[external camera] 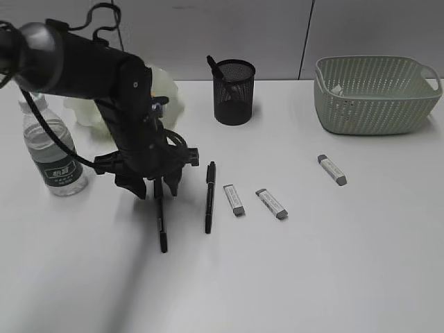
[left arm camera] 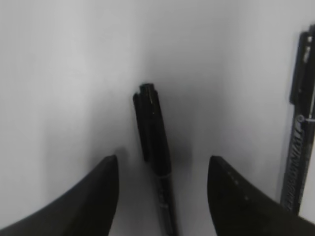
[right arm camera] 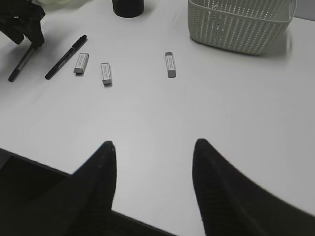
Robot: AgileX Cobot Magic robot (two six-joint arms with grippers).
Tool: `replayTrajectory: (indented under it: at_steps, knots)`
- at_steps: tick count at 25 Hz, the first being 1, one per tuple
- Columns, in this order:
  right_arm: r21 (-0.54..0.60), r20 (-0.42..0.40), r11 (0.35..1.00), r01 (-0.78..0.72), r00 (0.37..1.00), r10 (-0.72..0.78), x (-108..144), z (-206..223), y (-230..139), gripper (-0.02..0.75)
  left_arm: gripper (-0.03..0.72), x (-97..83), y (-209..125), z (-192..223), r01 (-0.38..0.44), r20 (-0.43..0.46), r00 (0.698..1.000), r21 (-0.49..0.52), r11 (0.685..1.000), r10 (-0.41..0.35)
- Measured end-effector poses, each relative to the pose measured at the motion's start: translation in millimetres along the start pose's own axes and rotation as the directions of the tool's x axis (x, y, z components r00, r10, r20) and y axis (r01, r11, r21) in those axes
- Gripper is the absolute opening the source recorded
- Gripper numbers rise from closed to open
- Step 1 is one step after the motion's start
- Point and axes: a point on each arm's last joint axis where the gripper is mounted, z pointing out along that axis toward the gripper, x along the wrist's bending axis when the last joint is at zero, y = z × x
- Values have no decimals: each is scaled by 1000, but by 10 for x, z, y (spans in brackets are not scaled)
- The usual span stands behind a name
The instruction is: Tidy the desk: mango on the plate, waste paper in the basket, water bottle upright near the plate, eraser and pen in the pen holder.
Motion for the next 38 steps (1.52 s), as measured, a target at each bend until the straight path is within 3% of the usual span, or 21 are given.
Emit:
replayTrajectory:
  at_steps: [3, 15, 17, 21, 23, 24, 26, 27, 30, 31, 35, 38]
  knots:
    - [0, 0, 1000, 0, 1000, 0, 0, 0, 0, 403, 396, -27, 40, 91, 12, -9, 1000, 9, 1000, -12]
    - [0, 1, 1000, 0, 1000, 0, -1, 0, 0, 403, 126, 7, 46, 182, -16, -66, 998, 29, 999, 18]
    - [0, 1, 1000, 0, 1000, 0, -1, 0, 0, 403, 115, 2, 57, 182, -19, -60, 998, 18, 1000, 20]
    - [0, 1, 1000, 0, 1000, 0, -1, 0, 0, 402, 112, -51, 172, 96, -58, -6, 998, -113, 992, 58]
    - [0, 1, 1000, 1, 1000, -1, -1, 0, 0, 402, 112, -92, 272, -116, -100, 34, 993, -246, 964, 112]
    - [0, 1, 1000, 1, 1000, -1, -1, 0, 0, 402, 112, -125, 331, -244, -118, 61, 987, -327, 938, 146]
    - [-1, 2, 1000, 1, 1000, -1, -2, 0, 1, 402, 112, -204, 457, -586, -168, 100, 962, -522, 836, 255]
    - [-1, 2, 1000, 1, 1000, -1, -2, 0, 1, 402, 112, -268, 520, -759, -178, 128, 936, -631, 755, 328]
    - [-1, 3, 1000, 2, 1000, -2, -2, 0, 1, 402, 112, -380, 644, -1059, -142, 176, 855, -825, 546, 489]
    - [-1, 3, 1000, 2, 1000, -2, -2, 0, 1, 402, 112, -398, 689, -1083, -98, 205, 828, -863, 496, 522]
    - [-1, 3, 1000, 2, 1000, -2, -2, 0, 1, 402, 111, -323, 890, -918, 63, 276, 767, -931, 360, 579]
    - [-1, 3, 1000, 2, 1000, -2, -2, 0, 1, 402, 111, -260, 981, -692, 120, 249, 752, -962, 245, 610]
